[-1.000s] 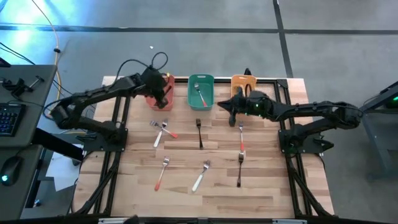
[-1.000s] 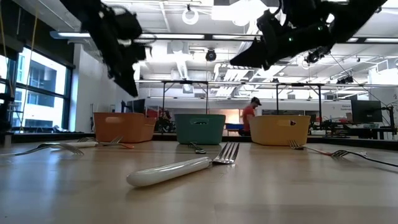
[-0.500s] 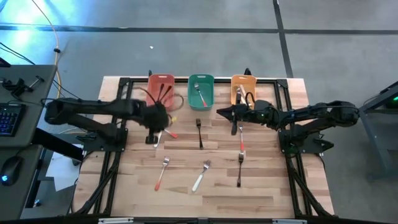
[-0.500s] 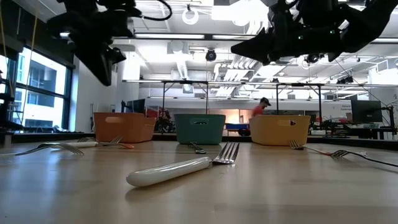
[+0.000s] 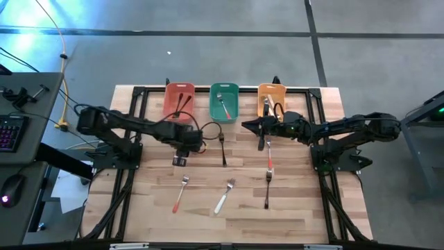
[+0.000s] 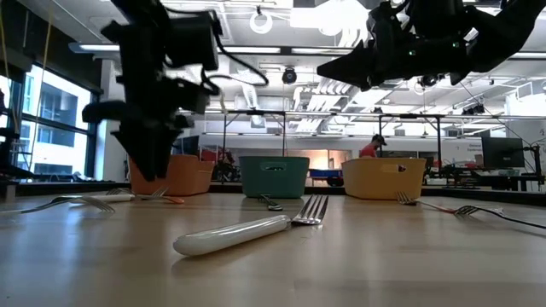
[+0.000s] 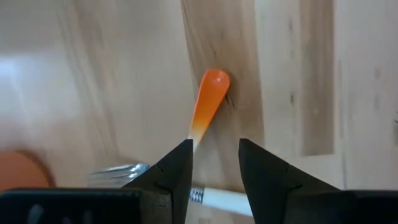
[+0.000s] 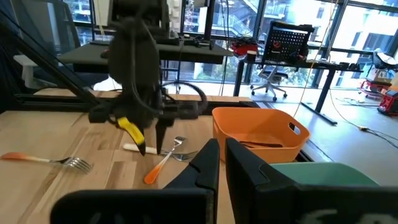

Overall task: Sort silverware by color (type)
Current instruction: Put the top left orange fork into the green bin, then put the top black fork into the orange bin

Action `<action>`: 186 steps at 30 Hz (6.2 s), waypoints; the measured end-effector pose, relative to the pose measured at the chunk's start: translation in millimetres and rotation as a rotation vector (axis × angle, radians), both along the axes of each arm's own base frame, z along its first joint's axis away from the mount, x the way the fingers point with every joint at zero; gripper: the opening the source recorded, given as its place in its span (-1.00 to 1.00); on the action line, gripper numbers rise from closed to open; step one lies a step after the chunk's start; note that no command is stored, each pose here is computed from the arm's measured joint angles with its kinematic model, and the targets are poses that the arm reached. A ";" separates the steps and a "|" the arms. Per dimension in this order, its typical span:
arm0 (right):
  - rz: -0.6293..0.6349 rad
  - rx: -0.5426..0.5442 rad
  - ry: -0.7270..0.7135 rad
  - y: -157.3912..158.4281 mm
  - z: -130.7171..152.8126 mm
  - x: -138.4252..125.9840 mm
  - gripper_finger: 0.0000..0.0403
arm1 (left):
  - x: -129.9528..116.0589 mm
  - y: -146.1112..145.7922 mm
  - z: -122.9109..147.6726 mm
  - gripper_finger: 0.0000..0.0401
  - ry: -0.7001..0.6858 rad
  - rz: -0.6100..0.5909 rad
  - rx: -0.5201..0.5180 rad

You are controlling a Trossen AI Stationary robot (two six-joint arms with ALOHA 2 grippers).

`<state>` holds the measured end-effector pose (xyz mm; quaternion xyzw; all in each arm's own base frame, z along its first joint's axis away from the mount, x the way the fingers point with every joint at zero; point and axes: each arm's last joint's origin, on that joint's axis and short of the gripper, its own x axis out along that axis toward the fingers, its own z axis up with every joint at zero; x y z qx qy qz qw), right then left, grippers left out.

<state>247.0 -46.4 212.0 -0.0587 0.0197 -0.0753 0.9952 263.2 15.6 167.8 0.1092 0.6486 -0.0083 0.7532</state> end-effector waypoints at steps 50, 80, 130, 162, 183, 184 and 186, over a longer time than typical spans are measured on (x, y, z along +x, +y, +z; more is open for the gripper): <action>0.001 -0.016 0.013 0.0 -0.9 0.0 -0.96 | 57.9 38.9 54.8 -0.98 0.013 -0.574 0.592; 0.002 -0.061 0.018 -0.1 -0.7 0.0 -0.96 | 129.0 134.3 35.5 -1.00 -0.239 -0.720 0.580; 0.003 -0.066 0.029 -0.1 -1.7 0.0 -0.96 | 109.1 155.6 68.1 -0.97 -0.380 -0.288 0.433; -0.196 0.172 0.119 41.1 -24.6 43.0 -0.95 | -46.7 9.6 11.0 -1.00 -1.248 0.287 -0.044; -0.591 0.547 0.569 47.8 -66.4 157.3 -0.12 | -88.1 16.4 -1.6 -1.00 -1.402 0.509 -0.078; -0.608 0.549 0.586 45.4 -68.8 160.8 -0.12 | -90.5 17.5 -3.0 -1.00 -1.402 0.522 -0.080; -0.634 0.550 0.613 41.0 -72.3 166.9 -0.13 | -96.0 19.9 -5.6 -1.00 -1.407 0.541 -0.072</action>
